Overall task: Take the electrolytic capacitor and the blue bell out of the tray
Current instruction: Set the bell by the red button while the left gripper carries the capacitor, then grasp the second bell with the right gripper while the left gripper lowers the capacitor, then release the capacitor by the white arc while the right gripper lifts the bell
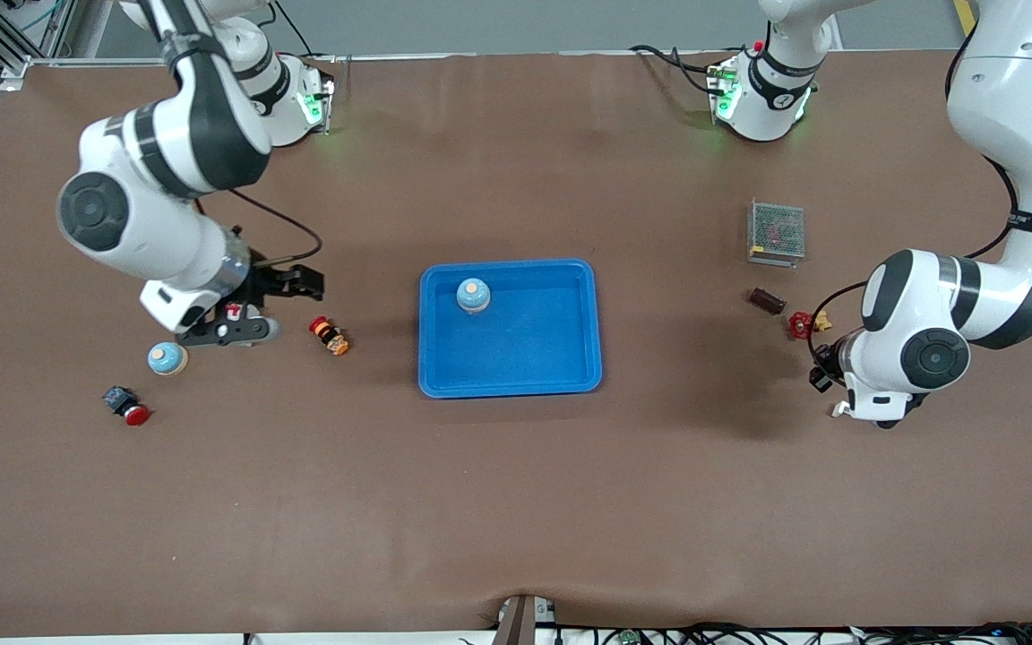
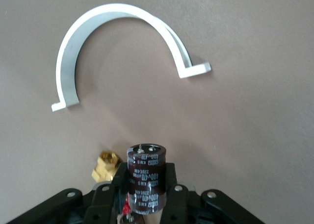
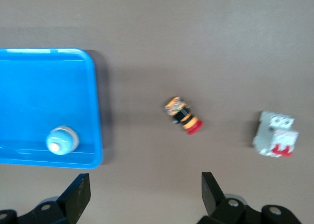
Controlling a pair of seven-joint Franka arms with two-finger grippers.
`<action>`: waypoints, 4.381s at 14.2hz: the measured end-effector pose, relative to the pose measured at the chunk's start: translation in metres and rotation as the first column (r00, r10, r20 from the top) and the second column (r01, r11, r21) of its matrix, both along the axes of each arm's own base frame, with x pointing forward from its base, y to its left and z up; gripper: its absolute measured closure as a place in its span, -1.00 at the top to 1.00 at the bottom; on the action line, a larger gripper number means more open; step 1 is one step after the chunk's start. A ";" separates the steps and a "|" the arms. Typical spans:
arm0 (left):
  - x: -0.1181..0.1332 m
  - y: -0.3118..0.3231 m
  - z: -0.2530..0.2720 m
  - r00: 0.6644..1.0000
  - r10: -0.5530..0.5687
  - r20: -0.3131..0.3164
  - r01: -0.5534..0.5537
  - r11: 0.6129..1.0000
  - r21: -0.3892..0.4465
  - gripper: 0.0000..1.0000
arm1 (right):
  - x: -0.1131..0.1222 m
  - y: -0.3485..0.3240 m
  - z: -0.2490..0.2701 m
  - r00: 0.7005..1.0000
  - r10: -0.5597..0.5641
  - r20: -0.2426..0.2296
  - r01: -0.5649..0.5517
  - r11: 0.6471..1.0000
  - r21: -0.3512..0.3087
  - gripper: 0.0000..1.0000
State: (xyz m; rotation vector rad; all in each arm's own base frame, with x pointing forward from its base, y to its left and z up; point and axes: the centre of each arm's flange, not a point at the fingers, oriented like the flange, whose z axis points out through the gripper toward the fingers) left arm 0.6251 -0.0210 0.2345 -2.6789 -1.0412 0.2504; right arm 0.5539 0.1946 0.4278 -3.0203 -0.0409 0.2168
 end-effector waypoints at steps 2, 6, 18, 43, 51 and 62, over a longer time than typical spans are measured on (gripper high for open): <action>-0.004 0.005 -0.012 1.000 -0.016 0.020 0.016 1.000 0.003 -0.34 | -0.012 0.034 0.005 0.999 -0.043 0.010 0.043 0.999 -0.005 1.00; -0.008 0.009 -0.037 0.999 -0.034 0.039 0.034 0.999 0.007 -0.34 | -0.032 0.087 0.003 0.995 -0.087 0.044 0.087 0.996 0.001 1.00; -0.006 0.002 -0.051 0.998 0.014 0.062 -0.014 1.000 -0.006 0.57 | -0.108 0.174 -0.076 0.987 -0.108 0.121 0.105 0.994 0.030 1.00; 0.054 -0.059 0.122 0.914 -0.354 0.197 0.356 0.934 0.027 1.00 | -0.113 0.222 -0.229 0.988 -0.060 0.142 0.066 0.997 -0.037 1.00; 0.058 -0.065 0.166 0.834 -0.511 0.207 0.515 0.856 0.035 1.00 | -0.115 0.227 -0.241 0.989 -0.038 0.142 0.046 0.998 -0.052 1.00; 0.032 -0.062 0.280 0.773 -0.587 0.241 0.599 0.800 0.028 1.00 | -0.117 0.235 -0.250 0.990 -0.025 0.139 0.034 0.998 -0.057 1.00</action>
